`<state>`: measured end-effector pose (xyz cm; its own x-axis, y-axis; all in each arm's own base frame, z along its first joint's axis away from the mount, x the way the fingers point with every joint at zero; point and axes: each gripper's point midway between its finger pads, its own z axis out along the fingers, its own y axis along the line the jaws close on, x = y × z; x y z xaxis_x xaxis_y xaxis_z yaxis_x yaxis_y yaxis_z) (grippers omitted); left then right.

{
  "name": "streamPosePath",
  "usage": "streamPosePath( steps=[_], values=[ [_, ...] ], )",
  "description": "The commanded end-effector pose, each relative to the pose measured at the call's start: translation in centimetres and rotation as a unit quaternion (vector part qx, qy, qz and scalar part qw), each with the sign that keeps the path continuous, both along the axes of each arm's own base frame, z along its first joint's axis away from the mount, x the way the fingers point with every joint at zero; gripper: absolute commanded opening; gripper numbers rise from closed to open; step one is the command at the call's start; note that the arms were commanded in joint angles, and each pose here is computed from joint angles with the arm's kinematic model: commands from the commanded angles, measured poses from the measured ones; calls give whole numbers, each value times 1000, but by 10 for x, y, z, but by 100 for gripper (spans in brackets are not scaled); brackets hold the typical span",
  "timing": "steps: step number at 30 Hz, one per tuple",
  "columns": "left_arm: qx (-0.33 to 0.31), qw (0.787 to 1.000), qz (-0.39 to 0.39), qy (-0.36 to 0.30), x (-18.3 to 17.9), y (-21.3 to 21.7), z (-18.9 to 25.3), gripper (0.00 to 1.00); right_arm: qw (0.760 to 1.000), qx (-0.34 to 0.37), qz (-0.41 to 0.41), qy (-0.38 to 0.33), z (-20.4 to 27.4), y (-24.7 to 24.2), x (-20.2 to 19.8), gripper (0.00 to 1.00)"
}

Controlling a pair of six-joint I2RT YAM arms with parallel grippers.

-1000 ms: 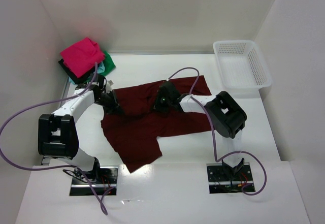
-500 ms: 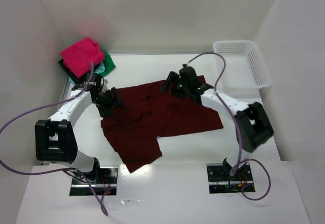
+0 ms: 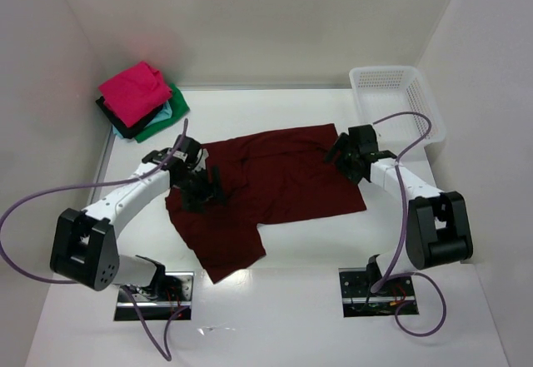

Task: Fold and stack the t-shirts
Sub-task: Grap the side of the flattened tshirt closest away from the robot with both arms

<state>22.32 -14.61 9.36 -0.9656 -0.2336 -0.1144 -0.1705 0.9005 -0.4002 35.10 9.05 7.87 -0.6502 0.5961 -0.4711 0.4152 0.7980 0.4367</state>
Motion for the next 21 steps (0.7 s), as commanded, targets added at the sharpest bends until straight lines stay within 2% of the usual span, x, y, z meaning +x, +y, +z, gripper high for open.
streamPosePath(
  steps=[1,8,17,21],
  values=[
    [4,999,7,33,-37,-6,3,81,999,-27,-28,-6,9,-27,-1,87],
    [30,996,-2,85,-90,-13,-10,81,997,-43,-50,33,-11,-54,-7,87],
    [103,986,-9,129,-125,-1,-18,84,993,-39,-70,86,-41,-56,-29,88],
    [126,980,-10,152,-133,-2,-26,87,992,-38,-82,87,-43,-58,-35,88]
  ],
)
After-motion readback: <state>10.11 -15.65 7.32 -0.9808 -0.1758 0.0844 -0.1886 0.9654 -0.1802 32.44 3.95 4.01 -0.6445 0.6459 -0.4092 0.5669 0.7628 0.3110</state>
